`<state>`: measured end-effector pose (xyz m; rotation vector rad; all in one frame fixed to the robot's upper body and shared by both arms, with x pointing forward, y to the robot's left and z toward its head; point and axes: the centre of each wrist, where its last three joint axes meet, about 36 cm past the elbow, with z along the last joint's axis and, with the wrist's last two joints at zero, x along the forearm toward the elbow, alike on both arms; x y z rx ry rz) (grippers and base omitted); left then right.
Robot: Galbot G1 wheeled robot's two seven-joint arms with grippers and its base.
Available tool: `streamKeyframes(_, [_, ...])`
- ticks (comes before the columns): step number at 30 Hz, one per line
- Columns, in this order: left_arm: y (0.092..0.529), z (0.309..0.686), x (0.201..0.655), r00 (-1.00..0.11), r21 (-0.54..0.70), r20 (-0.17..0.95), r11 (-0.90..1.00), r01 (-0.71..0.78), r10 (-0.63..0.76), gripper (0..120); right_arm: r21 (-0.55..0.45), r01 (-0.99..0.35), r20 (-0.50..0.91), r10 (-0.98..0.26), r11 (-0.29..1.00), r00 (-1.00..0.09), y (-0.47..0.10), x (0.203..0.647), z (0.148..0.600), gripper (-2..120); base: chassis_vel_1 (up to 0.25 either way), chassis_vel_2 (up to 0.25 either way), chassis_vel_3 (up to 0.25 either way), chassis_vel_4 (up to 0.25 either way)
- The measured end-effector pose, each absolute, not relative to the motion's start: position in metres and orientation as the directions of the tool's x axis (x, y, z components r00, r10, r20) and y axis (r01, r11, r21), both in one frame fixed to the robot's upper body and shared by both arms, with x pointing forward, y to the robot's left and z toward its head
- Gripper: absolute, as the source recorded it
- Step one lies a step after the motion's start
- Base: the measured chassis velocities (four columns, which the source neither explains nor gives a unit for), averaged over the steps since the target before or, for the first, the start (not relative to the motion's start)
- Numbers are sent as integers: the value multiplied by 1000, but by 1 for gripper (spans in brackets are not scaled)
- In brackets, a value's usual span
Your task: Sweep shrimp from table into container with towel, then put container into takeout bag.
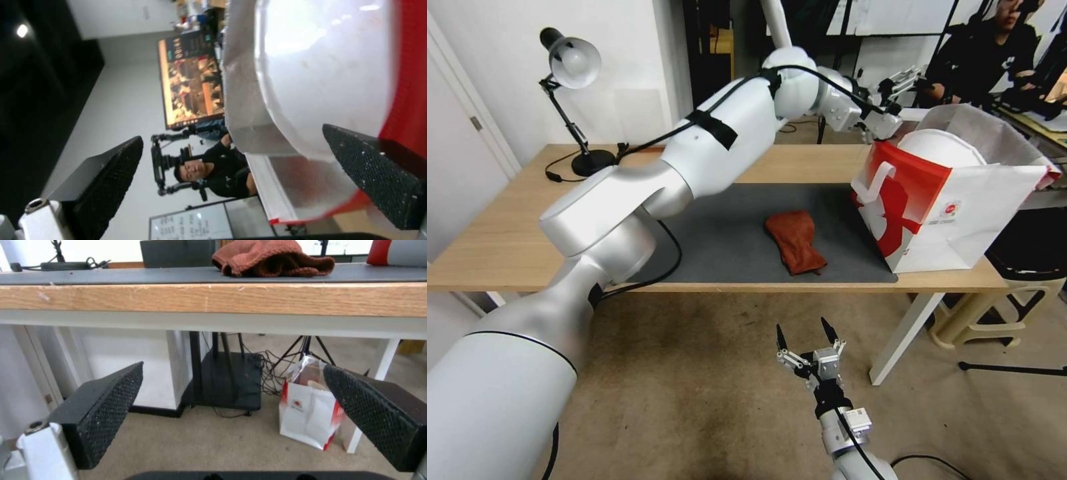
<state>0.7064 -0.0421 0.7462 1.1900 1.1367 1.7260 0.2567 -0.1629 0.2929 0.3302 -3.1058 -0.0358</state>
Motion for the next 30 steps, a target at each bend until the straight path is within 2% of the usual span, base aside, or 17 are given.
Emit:
streamKeyframes(7, [-45, 713, 706, -287, 985, 156, -127, 115, 945, 100, 25, -207, 19, -207, 978, -978, -163, 255, 293, 100, 0, 0, 0, 0])
streamKeyframes(9, [-41, 700, 705, -317, 975, 84, -12, 224, 945, 100, 26, -207, 18, -207, 978, -978, -162, 255, 293, 100, 0, 0, 0, 0])
streamKeyframes(10, [-25, 692, 709, -366, 953, 42, 74, 295, 930, 100, 25, -206, 18, -207, 978, -978, -162, 255, 293, 100, 0, 0, 0, 0])
streamKeyframes(11, [-25, 692, 709, -366, 953, 42, 74, 295, 930, 100, 25, -206, 18, -207, 978, -978, -162, 255, 293, 100, 0, 0, 0, 0])
streamKeyframes(14, [31, 651, 708, -581, 776, -69, 410, 480, 811, 100, 24, -208, 19, -209, 978, -978, -160, 255, 294, 100, 0, 0, 0, 0])
streamKeyframes(15, [31, 651, 708, -581, 776, -69, 410, 480, 811, 100, 24, -208, 19, -209, 978, -978, -160, 255, 294, 100, 0, 0, 0, 0])
streamKeyframes(19, [55, 606, 666, -718, 426, -34, 660, 618, 695, 100, 23, -210, 24, -210, 977, -977, -159, 256, 294, 100, 0, 0, 0, 0])
streamKeyframes(20, [55, 606, 666, -718, 426, -34, 660, 618, 695, 100, 23, -210, 24, -210, 977, -977, -159, 256, 294, 100, 0, 0, 0, 0])
streamKeyframes(23, [58, 589, 639, -766, 249, -9, 744, 621, 643, 100, 22, -209, 25, -210, 978, -977, -159, 256, 295, 100, 0, 0, 0, 0])
streamKeyframes(24, [58, 589, 639, -766, 249, -9, 744, 621, 643, 100, 22, -209, 25, -210, 978, -977, -159, 256, 295, 100, 0, 0, 0, 0])
streamKeyframes(26, [62, 581, 620, -806, 139, 7, 798, 587, 592, 100, 22, -208, 22, -209, 978, -978, -158, 257, 296, 100, 0, 0, 0, 0])
streamKeyframes(30, [78, 565, 595, -850, 82, -8, 848, 524, 526, 100, 21, -207, 16, -207, 978, -978, -158, 256, 299, 100, 0, 0, 0, 0])
